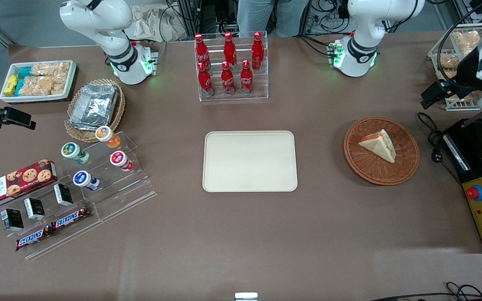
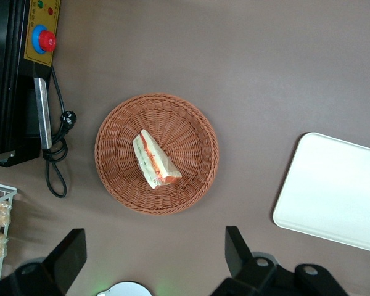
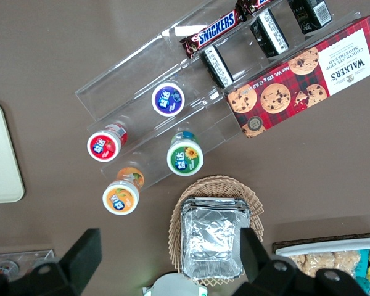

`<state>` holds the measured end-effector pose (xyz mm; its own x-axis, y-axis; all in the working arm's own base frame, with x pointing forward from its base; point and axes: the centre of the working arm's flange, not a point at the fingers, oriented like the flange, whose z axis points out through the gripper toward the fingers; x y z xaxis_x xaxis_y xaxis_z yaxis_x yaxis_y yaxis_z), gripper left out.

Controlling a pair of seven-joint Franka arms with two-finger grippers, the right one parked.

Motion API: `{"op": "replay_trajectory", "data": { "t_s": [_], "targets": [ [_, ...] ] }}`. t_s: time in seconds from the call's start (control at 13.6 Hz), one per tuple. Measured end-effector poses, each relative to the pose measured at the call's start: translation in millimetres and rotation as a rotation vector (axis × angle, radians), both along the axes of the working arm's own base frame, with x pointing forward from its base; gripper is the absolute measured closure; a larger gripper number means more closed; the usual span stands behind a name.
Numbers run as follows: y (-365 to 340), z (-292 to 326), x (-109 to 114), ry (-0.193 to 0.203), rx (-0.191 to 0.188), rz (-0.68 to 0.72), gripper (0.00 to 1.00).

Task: Place sandwich from basket to tray
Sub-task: 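Move the left gripper toward the wicker basket with the sandwich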

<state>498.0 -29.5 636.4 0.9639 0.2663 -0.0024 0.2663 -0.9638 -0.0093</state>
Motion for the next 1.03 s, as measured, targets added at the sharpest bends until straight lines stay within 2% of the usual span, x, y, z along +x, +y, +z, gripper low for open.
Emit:
{"op": "replay_trajectory", "data": {
  "t_s": [0.59, 0.88, 1.03],
  "targets": [
    [0, -8, 0, 0.016, 0.003, 0.102, 0.0],
    [0, -30, -3, 0.058, 0.01, 0.178, 0.0],
    [1, -48, -9, 0.064, 0.011, 0.193, 0.0]
  ]
}}
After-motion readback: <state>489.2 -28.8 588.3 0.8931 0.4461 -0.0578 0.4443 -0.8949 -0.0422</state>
